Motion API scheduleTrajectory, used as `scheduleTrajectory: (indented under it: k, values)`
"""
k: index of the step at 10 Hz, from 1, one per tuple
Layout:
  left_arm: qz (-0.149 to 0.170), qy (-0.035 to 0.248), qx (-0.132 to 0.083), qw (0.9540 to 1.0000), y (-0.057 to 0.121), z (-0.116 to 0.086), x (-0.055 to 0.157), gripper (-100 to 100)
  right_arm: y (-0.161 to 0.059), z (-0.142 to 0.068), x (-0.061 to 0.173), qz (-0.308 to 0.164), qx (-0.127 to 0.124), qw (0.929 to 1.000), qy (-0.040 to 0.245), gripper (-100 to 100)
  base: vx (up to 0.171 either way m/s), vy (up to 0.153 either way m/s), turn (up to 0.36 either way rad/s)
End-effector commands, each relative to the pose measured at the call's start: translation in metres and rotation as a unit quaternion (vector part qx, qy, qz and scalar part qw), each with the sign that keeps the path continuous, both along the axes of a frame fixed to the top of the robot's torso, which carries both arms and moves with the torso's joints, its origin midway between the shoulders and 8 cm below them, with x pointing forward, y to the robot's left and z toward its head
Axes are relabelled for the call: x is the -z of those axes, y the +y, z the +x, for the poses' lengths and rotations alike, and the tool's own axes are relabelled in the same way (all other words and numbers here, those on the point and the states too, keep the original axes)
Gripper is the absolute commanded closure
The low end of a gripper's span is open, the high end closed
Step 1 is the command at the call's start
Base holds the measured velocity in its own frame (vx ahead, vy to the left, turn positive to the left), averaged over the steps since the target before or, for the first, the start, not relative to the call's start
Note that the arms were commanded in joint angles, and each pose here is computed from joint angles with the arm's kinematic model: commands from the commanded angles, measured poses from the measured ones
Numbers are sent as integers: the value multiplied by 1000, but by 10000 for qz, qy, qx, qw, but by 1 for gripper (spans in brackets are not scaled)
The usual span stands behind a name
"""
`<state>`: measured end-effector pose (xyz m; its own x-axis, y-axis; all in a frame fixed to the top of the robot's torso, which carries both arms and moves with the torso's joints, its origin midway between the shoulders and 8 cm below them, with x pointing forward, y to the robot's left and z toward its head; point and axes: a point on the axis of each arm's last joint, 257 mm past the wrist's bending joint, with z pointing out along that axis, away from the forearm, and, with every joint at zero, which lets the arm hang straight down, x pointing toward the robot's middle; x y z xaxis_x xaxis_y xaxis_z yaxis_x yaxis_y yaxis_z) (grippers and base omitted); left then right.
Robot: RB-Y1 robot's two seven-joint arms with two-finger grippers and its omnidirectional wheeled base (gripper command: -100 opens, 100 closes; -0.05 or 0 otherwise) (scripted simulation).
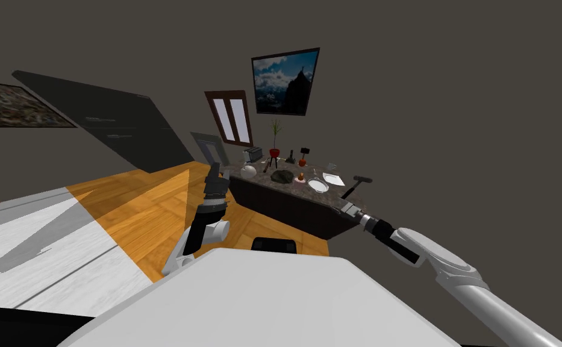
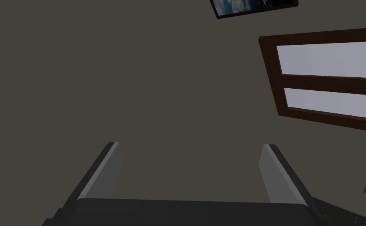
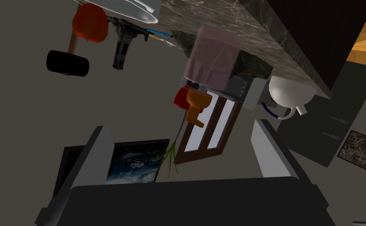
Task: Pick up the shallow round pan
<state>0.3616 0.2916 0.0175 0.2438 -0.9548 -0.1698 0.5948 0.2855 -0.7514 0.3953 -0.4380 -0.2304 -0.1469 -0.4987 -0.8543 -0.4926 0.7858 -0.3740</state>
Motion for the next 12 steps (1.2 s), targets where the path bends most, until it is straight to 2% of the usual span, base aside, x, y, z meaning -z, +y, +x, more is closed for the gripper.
scheduleTrajectory:
  k: [1, 3, 4, 5, 7, 9, 12]
  values:
    - [0, 0, 0, 10000, 0, 0, 0, 0, -14, 2, 3, -286, 18, 9996, 41, -100, 10, 44, 51]
    - [0, 0, 0, 10000, 0, 0, 0, 0, -64, -6, 13, -1231, 101, 9921, 218, -100, 31, 59, 165]
    - [0, 0, 0, 10000, 0, 0, 0, 0, -88, -12, 16, -1678, 130, 9853, 311, -100, 42, 79, 149]
    - [0, 0, 0, 10000, 0, 0, 0, 0, -88, -12, 16, -1717, 114, 9846, 318, -100, 37, 68, 57]
    - [0, 0, 0, 10000, 0, 0, 0, 0, -133, -24, 20, -2533, 151, 9659, 513, -100, 50, 69, 164]
    - [0, 0, 0, 10000, 0, 0, 0, 0, -172, -40, 23, -3225, 167, 9437, 719, -100, 90, 67, 249]
    - [0, 0, 0, 10000, 0, 0, 0, 0, -219, -68, 29, -4018, 141, 9096, 1047, -100, 91, 64, 237]
